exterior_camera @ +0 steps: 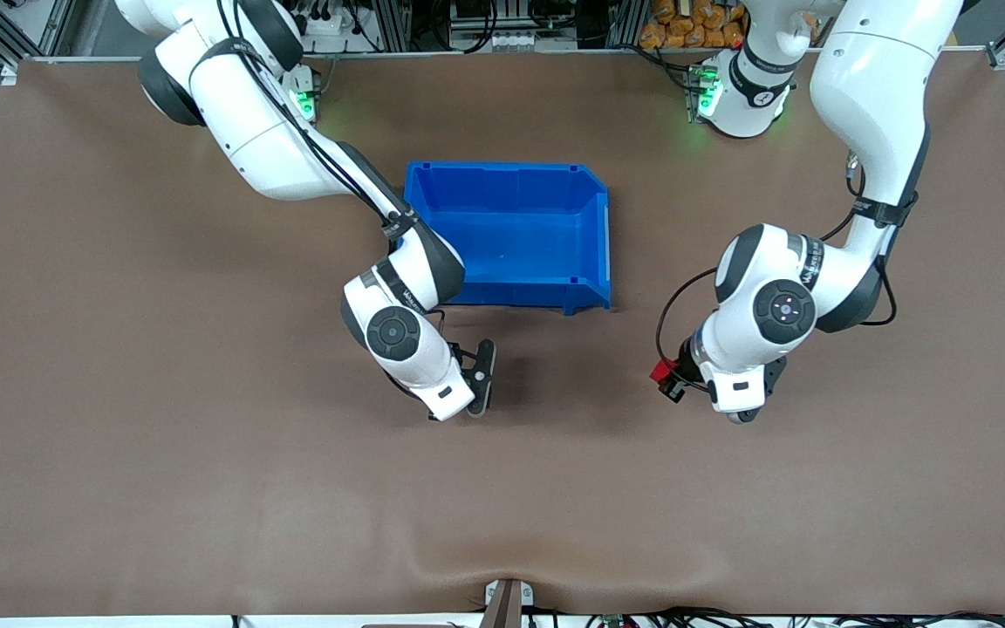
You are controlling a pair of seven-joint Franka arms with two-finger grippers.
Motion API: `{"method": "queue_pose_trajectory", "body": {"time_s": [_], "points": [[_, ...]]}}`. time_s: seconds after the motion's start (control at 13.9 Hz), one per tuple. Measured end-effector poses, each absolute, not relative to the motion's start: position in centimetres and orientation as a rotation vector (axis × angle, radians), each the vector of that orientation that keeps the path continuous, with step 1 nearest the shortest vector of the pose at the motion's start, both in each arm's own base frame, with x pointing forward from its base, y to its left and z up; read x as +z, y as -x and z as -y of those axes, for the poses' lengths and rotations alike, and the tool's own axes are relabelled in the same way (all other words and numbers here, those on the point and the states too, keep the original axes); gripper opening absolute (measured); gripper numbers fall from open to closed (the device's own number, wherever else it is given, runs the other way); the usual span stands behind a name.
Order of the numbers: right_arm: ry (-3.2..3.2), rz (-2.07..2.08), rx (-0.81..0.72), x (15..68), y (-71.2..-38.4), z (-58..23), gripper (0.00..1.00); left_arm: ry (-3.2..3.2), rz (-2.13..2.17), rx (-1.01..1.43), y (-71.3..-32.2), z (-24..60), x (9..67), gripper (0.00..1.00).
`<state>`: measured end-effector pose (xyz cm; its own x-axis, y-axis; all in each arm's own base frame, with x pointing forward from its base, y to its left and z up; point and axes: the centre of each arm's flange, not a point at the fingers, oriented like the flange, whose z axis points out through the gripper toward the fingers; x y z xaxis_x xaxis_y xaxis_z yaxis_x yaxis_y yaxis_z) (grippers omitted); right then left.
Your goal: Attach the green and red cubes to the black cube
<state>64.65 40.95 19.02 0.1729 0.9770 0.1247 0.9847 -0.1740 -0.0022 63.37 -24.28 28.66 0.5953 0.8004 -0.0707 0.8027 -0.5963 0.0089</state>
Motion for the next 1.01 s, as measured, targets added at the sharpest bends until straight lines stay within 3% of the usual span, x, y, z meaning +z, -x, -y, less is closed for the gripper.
{"method": "queue_pose_trajectory", "body": {"time_s": [0.29, 1.01], "points": [[2.345, 1.961, -0.179, 18.0, -64.8, -41.0, 0.98, -2.689, -1.557, -0.099, -62.6, 26.2, 28.7, 0.4], [2.467, 1.834, -0.182, 22.6, -66.2, -38.8, 1.0, -2.479, -1.893, -0.136, -62.7, 29.7, 26.2, 0.4]]}}
